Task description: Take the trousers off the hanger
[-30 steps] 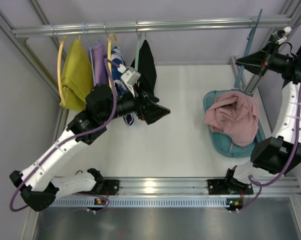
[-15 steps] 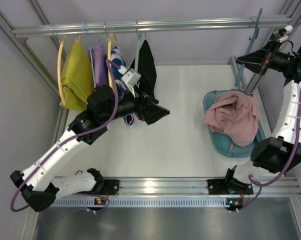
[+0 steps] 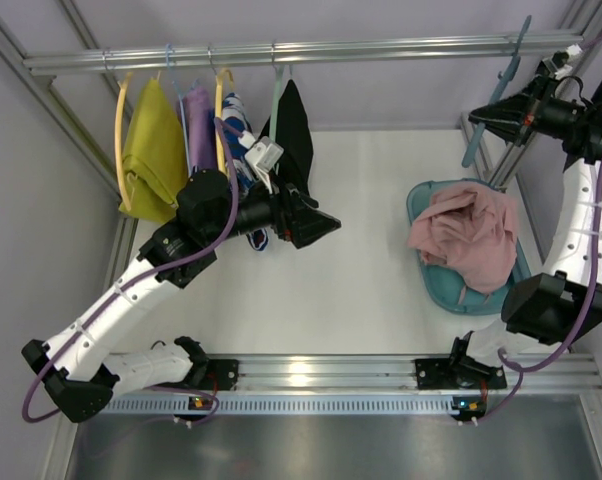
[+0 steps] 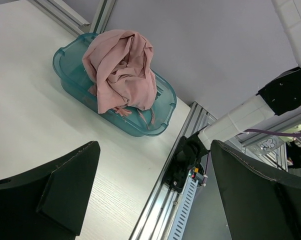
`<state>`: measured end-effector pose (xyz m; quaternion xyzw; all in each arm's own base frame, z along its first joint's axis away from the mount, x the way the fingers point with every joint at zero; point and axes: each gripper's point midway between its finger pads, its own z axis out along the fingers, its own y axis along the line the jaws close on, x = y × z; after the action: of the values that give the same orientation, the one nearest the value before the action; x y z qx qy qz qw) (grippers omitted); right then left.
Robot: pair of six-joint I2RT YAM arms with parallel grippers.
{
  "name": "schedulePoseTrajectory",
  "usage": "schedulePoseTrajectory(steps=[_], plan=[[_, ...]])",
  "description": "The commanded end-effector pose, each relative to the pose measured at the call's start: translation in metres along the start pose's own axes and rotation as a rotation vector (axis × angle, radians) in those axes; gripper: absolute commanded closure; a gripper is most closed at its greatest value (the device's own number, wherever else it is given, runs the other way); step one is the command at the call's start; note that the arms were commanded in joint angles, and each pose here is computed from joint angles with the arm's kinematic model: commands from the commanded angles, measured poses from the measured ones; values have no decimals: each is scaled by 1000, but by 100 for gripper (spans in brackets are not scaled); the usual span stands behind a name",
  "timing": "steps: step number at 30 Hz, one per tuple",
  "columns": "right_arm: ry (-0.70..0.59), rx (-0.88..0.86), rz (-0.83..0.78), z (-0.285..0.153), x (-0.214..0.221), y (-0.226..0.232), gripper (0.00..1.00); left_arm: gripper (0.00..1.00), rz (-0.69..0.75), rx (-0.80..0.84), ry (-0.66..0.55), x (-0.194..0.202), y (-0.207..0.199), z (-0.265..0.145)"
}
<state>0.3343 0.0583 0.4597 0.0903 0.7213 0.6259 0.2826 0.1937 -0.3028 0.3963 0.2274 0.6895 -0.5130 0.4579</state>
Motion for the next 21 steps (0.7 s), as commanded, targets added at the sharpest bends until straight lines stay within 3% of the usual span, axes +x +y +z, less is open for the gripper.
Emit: schedulePoseTrajectory(steps=[1, 9, 21], plan=[[69, -69, -140, 5, 5, 21, 100, 1, 25, 39, -69, -24, -13, -3], [121, -122, -264, 4, 16, 25, 100, 2, 13, 36, -63, -19, -10, -5], [105, -99, -126, 13, 0, -20, 100, 1, 20, 34, -71, -19, -11, -10]])
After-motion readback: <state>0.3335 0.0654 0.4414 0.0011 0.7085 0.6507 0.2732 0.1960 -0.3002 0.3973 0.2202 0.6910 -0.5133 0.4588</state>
